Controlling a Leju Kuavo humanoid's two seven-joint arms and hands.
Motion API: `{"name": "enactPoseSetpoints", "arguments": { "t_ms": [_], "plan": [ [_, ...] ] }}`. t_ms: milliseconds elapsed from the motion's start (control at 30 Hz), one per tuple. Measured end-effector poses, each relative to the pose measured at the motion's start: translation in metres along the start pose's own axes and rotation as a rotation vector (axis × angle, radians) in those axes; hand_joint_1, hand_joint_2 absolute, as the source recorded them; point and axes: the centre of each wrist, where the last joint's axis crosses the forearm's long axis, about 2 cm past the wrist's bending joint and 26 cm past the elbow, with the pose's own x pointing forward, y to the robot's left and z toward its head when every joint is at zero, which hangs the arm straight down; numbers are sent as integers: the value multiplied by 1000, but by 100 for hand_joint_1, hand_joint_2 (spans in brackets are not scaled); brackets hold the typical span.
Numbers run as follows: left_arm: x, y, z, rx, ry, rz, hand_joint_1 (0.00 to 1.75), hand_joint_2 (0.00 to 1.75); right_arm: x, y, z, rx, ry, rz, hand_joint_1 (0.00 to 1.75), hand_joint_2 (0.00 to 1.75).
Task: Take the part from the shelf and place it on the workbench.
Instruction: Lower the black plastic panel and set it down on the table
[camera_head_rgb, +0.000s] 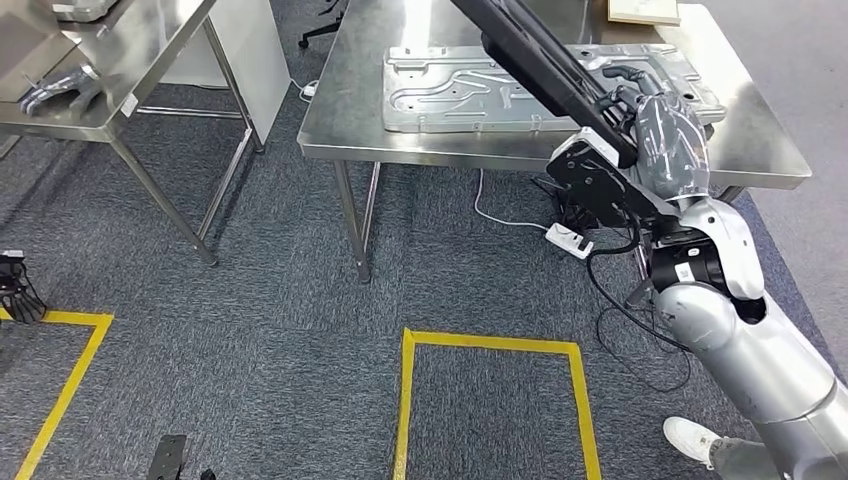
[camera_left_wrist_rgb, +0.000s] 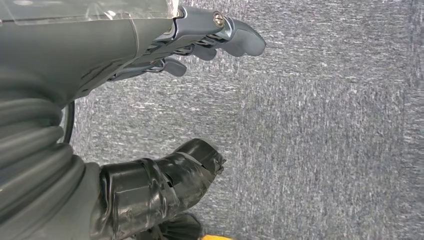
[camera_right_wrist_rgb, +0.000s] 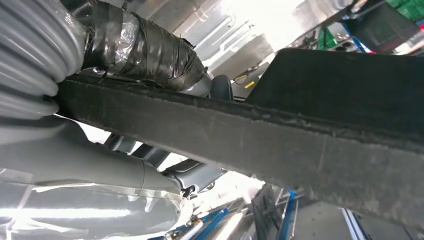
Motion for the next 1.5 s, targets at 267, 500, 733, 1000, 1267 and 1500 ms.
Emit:
{"name": "enactPoseSetpoints", "arguments": {
  "t_ms": [267,500,733,1000,1267,1500],
  "plan": [
    [0,1,0,-4,6,2,0,175,1,-1,0,-6,-6,-2,175,175],
    [-1,2,0,-2,9,1,0,175,1,-1,1,-6,-6,-2,175,175],
    [0,5,-1,3,8,-3,0,175,1,-2,0,-8,-6,0,175,175],
    [-1,5,0,1,9,-2,0,175,-3,-2,2,-6,1,4,175,175],
    [0,7,-1,-1,7,-1,0,175,-3,-3,2,-8,1,5,175,175],
    [-1,8,-1,-6,9,0,0,175,-4,-1,3,-2,5,5,175,175]
  ]
}}
